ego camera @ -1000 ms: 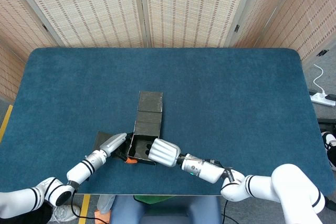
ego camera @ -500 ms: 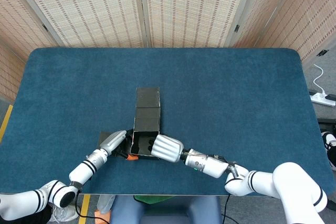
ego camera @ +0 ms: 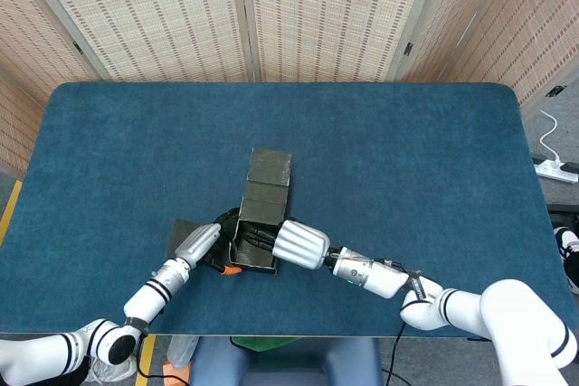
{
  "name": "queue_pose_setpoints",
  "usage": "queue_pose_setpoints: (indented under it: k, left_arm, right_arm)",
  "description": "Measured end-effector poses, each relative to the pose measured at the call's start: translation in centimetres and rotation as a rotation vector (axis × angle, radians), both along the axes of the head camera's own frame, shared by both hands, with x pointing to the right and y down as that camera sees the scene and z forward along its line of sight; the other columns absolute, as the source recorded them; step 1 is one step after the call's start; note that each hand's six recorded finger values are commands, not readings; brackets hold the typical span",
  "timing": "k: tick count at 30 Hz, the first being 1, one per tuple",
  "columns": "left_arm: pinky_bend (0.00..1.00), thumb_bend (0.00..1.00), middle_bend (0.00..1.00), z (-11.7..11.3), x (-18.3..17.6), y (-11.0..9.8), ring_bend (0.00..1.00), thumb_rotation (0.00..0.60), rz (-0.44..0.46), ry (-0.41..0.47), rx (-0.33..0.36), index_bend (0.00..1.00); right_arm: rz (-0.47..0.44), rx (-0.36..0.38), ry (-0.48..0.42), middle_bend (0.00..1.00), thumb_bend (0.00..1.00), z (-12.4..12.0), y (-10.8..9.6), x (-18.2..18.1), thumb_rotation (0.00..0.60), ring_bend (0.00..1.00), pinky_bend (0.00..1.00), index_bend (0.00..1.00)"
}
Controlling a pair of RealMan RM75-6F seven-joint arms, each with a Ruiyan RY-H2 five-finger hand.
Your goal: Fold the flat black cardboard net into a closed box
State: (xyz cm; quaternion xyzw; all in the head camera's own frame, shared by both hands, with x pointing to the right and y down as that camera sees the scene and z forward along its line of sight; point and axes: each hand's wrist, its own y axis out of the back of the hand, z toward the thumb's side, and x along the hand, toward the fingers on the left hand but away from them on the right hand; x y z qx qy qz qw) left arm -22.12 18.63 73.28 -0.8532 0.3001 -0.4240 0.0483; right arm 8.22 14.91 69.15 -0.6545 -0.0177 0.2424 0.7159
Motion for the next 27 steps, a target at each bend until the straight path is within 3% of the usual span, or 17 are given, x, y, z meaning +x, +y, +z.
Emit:
queue_pose_setpoints:
  k: [4, 10, 16, 23, 27]
  left_arm:
    - [0.11, 0.19, 0.00, -0.7, 0.1, 0.0, 0.00, 0.600, 0.006, 0.003, 0.012, 0.00]
    - [0.08, 0.19, 0.00, -2.3, -0.5, -0.4, 0.00, 0.600, -0.016, 0.019, 0.034, 0.00]
    - [0.07, 0.18, 0.00, -4.0, -2.3, -1.2, 0.00, 0.600, -0.050, 0.005, 0.098, 0.00]
    - [0.06, 0.18, 0.00, -5.1, -3.5, -1.8, 0.00, 0.600, -0.112, 0.023, 0.106, 0.00]
    - [0.06, 0.18, 0.00, -5.5, -4.0, -1.8, 0.00, 0.600, -0.133, 0.040, 0.101, 0.00]
  right_arm:
    - [0.070, -0.059, -0.057, 0.00, 0.05, -1.1, -0.4, 0.9, 0.600, 0.72, 1.00, 0.00]
    - [0.241, -0.247, -0.142, 0.04, 0.05, -2.7, -0.1, 3.0, 0.600, 0.71, 1.00, 0.00]
    - [0.528, -0.587, -0.234, 0.06, 0.04, -3.4, 1.6, 5.9, 0.600, 0.71, 1.00, 0.00]
    - [0.899, -1.031, -0.329, 0.00, 0.00, -1.5, 4.4, 8.4, 0.600, 0.70, 1.00, 0.00]
    - [1.006, -1.162, -0.360, 0.00, 0.00, -0.2, 5.7, 7.5, 0.600, 0.70, 1.00, 0.00]
